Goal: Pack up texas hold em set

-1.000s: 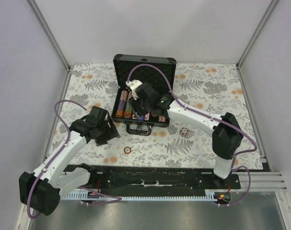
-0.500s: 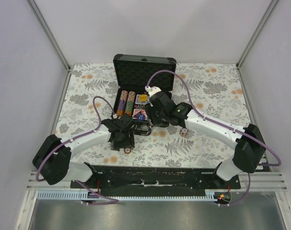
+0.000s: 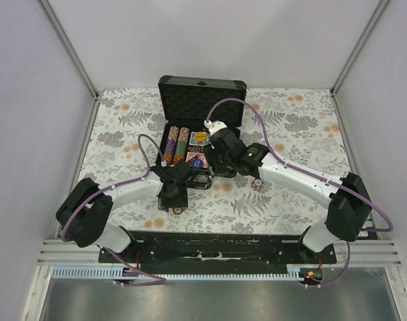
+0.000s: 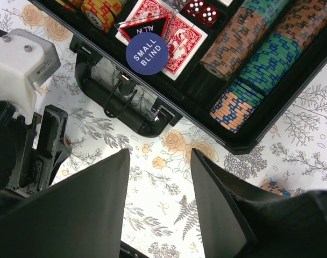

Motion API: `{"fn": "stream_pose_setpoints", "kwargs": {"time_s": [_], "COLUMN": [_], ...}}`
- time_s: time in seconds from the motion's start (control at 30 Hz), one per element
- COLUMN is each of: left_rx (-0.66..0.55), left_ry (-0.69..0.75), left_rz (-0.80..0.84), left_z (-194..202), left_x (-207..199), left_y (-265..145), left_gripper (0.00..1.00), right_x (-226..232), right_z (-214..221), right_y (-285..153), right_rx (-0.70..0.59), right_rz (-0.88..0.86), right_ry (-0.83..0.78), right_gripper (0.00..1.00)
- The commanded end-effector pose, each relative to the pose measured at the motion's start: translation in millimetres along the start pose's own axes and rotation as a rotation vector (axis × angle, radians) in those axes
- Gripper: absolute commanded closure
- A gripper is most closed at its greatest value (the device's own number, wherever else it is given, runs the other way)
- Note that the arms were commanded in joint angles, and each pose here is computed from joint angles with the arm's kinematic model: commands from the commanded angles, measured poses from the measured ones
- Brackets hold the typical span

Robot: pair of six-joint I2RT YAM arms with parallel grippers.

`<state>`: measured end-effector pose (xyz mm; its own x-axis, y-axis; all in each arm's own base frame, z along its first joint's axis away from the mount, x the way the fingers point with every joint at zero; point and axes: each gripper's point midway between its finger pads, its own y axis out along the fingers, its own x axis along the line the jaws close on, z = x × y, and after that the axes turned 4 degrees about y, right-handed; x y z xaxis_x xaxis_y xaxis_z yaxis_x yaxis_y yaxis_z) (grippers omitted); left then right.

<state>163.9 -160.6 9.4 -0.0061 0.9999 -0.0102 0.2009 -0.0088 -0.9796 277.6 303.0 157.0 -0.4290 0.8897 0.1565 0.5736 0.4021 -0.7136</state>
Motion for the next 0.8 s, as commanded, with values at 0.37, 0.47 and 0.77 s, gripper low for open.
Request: {"fn": "stream_pose_setpoints", "kwargs": {"time_s": [0.37, 0.47, 0.77], "left_rx": [0.026, 0.037, 0.042], "left_ry": [0.003, 0.002, -0.01], "left_rz": [-0.069, -0.078, -0.094], "left_z": [8.3, 12.3, 14.0], "left_x": [1.1, 2.9, 5.4], "left_y": [23.7, 26.4, 28.9], "left_gripper": [0.37, 0.44, 0.54], "right_x": [-3.2, -3.5, -1.7], "right_z": [-6.8, -6.6, -7.9], "right_y": [-12.7, -12.2, -12.2], "right_rx": [-0.042, -0.041, -0.041], "right_rz": [0.004, 0.006, -0.001], "right_ry": [0.044, 0.044, 0.046], "right_gripper": [0.45, 0.45, 0.46]}}
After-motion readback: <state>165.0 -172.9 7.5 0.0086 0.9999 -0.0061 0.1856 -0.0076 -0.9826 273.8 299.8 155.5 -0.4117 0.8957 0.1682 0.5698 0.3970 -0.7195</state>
